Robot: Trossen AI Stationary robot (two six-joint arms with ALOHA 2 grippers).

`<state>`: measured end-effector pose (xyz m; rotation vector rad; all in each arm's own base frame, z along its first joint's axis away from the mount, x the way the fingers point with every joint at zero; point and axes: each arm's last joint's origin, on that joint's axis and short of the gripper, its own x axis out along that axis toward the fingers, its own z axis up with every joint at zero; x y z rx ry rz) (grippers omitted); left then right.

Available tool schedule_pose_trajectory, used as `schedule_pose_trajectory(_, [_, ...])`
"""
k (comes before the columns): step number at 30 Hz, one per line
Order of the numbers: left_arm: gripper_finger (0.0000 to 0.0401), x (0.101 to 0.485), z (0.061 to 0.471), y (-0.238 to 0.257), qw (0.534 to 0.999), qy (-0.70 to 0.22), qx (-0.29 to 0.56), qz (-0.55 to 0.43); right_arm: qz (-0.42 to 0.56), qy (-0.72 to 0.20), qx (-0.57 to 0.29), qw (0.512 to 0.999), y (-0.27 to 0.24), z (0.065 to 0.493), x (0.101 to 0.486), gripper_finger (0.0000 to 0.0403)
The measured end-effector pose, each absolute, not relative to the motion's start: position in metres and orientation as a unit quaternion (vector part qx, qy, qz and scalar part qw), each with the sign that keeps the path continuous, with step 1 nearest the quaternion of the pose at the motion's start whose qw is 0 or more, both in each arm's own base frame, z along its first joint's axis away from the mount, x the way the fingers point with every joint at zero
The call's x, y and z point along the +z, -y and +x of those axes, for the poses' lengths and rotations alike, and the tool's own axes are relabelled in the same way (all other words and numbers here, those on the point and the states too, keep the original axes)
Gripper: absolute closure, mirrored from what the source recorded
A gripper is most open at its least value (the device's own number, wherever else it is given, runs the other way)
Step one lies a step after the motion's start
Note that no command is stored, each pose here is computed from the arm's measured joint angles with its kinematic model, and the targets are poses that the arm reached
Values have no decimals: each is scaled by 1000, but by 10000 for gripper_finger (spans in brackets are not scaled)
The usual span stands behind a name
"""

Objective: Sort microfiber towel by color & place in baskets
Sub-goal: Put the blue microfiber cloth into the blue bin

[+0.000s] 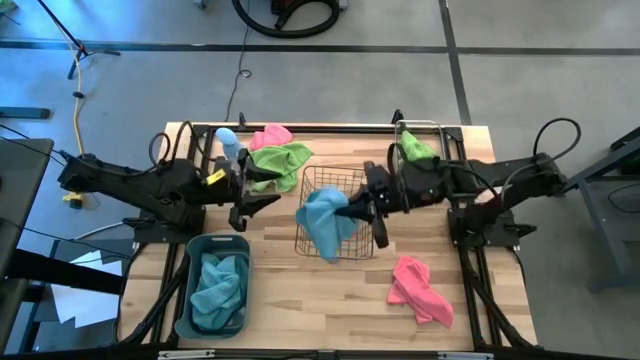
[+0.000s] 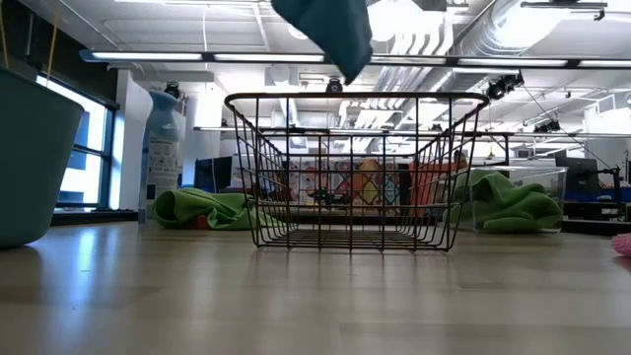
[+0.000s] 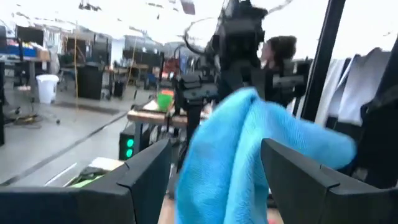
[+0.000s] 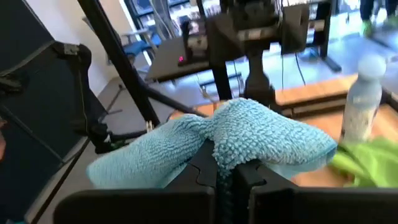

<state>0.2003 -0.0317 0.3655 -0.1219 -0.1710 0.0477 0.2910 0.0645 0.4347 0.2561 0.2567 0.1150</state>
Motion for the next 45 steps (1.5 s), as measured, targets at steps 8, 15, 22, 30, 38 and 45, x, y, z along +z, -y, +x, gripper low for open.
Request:
schedule_pose_trajectory(8, [139, 394, 234, 34, 997, 26, -14, -68, 97, -74, 91, 988, -51, 300, 443, 402])
schedule_pose_trajectory(15, [128, 402, 260, 32, 992, 4, -76, -101, 74, -69, 86, 991, -45, 304, 441, 402])
schedule_pose_trajectory(22, [128, 392, 281, 33, 989, -12, -90, -117, 59, -47, 92, 993, -45, 304, 445, 402])
schedule_pose_trajectory(30, [128, 388, 299, 37, 981, 15, -132, -138, 59, -50, 103, 992, -45, 311, 442, 402])
schedule_pose_trajectory(38, [176, 385, 302, 37, 989, 14, -110, -95, 60, -49, 105, 991, -45, 311, 442, 400])
schedule_pose_trajectory(45, [382, 384, 303, 26, 989, 11, -100, -112, 68, -52, 101, 991, -45, 310, 442, 356])
